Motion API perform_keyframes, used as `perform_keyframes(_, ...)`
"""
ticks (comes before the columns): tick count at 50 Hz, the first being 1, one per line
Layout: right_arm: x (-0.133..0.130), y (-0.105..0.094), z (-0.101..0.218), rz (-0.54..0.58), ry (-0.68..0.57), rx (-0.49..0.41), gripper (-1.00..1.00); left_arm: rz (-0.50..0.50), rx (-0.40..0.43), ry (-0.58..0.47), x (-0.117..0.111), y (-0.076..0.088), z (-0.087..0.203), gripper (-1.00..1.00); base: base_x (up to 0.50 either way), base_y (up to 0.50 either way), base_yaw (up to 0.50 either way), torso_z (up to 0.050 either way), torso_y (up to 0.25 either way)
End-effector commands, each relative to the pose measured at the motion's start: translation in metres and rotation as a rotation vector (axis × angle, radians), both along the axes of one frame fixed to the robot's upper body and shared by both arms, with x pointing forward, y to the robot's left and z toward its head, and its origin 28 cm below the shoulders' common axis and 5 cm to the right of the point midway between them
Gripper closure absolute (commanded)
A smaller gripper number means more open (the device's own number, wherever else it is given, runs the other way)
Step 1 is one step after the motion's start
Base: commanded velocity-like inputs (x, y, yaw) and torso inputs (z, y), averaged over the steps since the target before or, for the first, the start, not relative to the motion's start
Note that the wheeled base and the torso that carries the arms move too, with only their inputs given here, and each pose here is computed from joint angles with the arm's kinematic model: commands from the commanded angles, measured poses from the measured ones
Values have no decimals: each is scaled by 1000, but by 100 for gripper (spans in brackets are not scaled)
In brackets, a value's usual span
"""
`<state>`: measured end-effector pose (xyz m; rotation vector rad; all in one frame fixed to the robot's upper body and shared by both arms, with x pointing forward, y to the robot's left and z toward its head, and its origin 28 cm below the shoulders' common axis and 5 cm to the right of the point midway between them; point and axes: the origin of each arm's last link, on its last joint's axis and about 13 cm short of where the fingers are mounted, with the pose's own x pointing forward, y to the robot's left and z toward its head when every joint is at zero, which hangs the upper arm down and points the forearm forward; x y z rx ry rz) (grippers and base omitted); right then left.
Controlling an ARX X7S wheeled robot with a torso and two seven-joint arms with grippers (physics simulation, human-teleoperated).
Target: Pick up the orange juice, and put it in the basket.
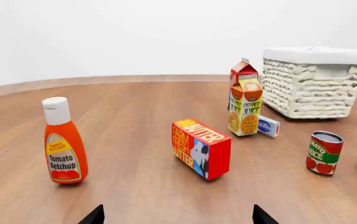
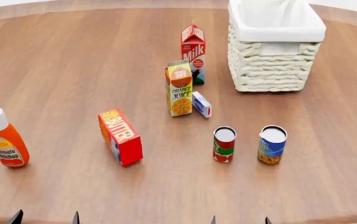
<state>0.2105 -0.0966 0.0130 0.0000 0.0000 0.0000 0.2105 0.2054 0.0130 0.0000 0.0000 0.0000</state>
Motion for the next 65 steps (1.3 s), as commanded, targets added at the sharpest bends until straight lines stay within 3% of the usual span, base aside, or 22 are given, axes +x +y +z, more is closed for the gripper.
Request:
perform_keyframes(1,1,0,-2,0,0,0,-100,0,0,0,0,0,0,-100,0,0,0,0,0)
perform_keyframes(12,6,2,24,25,-38,-36,-100,0,0,0,0,0,0,-100,0,0,0,0,0)
perform_keyframes(22,7,2,27,33,-40,-57,-100,0,0,0,0,0,0,-100,67,0,0,0,0)
perform_keyframes(65,4,5,37,60,-49,7,-100,0,0,0,0,0,0,-100,190,0,0,0,0)
